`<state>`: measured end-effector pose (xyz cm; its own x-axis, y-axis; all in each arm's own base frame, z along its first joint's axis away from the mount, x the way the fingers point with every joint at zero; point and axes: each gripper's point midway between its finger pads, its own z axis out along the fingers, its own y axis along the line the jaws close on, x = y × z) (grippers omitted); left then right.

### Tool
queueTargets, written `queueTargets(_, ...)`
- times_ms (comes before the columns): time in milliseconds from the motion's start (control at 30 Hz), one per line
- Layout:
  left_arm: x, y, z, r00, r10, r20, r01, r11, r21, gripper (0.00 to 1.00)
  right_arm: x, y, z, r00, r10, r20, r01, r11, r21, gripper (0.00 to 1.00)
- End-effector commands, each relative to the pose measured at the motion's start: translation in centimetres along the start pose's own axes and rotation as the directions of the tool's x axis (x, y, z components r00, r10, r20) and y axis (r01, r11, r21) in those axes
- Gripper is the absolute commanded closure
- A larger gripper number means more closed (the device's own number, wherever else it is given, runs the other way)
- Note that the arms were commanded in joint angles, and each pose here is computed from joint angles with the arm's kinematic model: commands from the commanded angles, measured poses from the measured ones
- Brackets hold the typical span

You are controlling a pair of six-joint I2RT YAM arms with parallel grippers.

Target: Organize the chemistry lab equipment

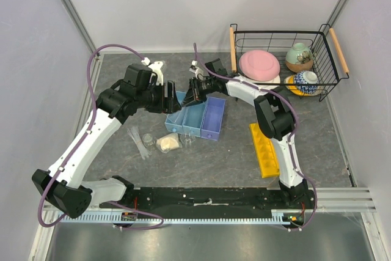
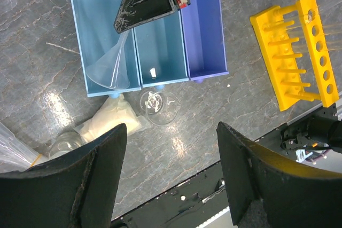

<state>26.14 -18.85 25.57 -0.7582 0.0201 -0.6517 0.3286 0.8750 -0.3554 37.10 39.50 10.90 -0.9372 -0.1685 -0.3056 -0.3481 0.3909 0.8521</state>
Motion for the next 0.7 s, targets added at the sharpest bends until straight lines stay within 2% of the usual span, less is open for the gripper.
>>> queueTargets(0, -1.4, -0.4, -0.8, 0.998, 0.033, 0.047, -0.034, 0.999, 0.015, 0.25, 0.2, -0.2, 1.2, 0.999, -0.04, -0.026, 0.041, 0.999, 0.027, 0.72)
queueTargets(67, -1.4, -0.4, -0.8, 0.998, 0.034, 0.047, -0.035, 0.999, 0.014, 0.25, 0.3, -0.4, 1.5, 0.999, -0.042, -0.03, 0.043, 0.999, 0.03, 0.61)
queueTargets(133, -1.2, -0.4, -0.8, 0.998, 0.034, 0.045, -0.034, 0.999, 0.014, 0.25, 0.4, -0.5, 1.7, 0.998, -0.044, -0.035, 0.046, 0.998, 0.039, 0.54)
queueTargets(167, -1.3, -0.4, -0.8, 0.998, 0.031, 0.047, -0.032, 0.999, 0.014, 0.25, 0.2, -0.6, 1.7, 0.998, -0.047, -0.029, 0.048, 0.998, 0.048, 0.46)
queueTargets(267, -1.3, -0.4, -0.8, 0.998, 0.031, 0.045, -0.032, 0.999, 0.015, 0.25, 0.0, -0.7, 1.5, 0.998, -0.051, -0.023, 0.052, 0.997, 0.065, 0.39)
queueTargets(433, -1.3, -0.5, -1.0, 0.998, 0.03, 0.049, -0.031, 0.999, 0.018, 0.25, -0.8, -0.5, 0.9, 0.998, -0.069, 0.005, 0.068, 0.99, 0.12, 0.36)
queueTargets(667, -1.1, -0.4, -1.1, 0.998, 0.032, 0.048, -0.032, 0.999, 0.016, 0.25, -2.1, 0.6, -1.0, 0.983, -0.17, 0.063, 0.146, 0.949, 0.279, 0.36)
